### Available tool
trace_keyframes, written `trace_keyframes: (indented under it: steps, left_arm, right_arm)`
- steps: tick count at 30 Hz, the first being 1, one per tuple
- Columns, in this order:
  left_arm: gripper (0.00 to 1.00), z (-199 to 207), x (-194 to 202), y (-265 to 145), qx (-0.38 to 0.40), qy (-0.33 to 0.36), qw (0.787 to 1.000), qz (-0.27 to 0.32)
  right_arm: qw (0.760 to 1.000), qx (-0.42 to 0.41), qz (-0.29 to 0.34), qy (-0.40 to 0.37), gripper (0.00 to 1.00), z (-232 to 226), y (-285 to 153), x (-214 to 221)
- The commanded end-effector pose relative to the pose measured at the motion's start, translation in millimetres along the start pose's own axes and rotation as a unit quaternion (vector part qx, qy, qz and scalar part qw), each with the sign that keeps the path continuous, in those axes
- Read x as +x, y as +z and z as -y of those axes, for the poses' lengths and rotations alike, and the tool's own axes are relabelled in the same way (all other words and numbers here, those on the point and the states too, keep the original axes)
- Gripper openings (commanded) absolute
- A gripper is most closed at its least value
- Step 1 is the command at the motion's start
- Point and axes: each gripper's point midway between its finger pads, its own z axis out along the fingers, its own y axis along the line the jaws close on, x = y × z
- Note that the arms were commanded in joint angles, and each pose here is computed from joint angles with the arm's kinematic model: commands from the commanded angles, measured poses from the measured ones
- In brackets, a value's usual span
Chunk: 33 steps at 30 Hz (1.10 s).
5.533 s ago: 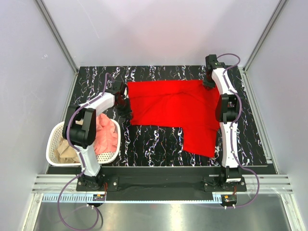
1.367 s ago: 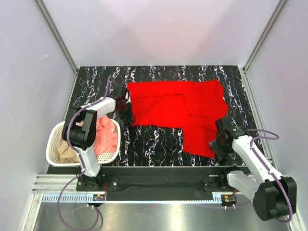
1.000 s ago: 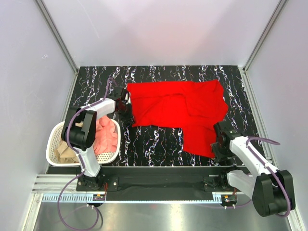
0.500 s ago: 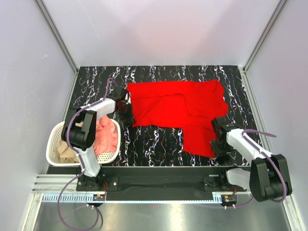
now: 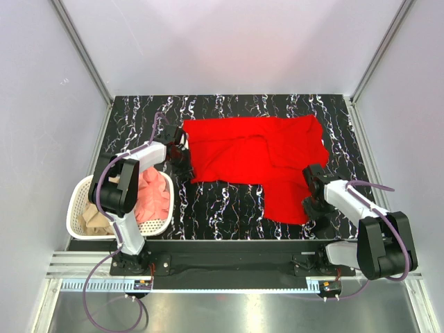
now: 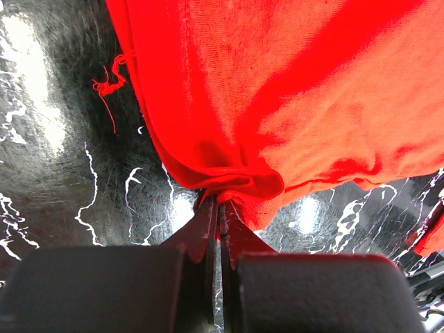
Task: Fold and stack the t-shirts
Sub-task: Fold the tshirt
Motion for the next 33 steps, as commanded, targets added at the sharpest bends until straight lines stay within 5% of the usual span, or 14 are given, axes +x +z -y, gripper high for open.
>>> trace_keyframes:
  steps: [1,10,18,25,33]
  left_arm:
    - [0.00,18.2,-17.7,-15.0,0.026,0.012,0.999,0.035]
    - [0.00,14.8,-17.1,-12.6,0.018,0.011,0.999,0.032]
    - [0.00,14.1,-17.0,-12.0,0.016,0.006,0.999,0.033]
    - [0.00,13.1,-16.2,-12.0,0.015,0.003,0.999,0.035]
    - [0.00,14.3,-18.0,-11.8,0.015,-0.002,0.999,0.035]
  right_arm:
    - [1.000,0.013,0.009,0.001,0.38,7.3,-6.8,-5.5]
    - [1.000,-0.009,-0.013,-0.027,0.44,5.4,-13.3,1.7]
    - [0.999,-0.026,-0.028,-0.029,0.11,0.6,-10.6,8.6]
    - [0.997,-0.010,-0.027,-0.074,0.40,5.0,-12.6,6.9]
    - [0.996,-0.028,-0.045,-0.078,0.36,-29.6,-5.6,15.6]
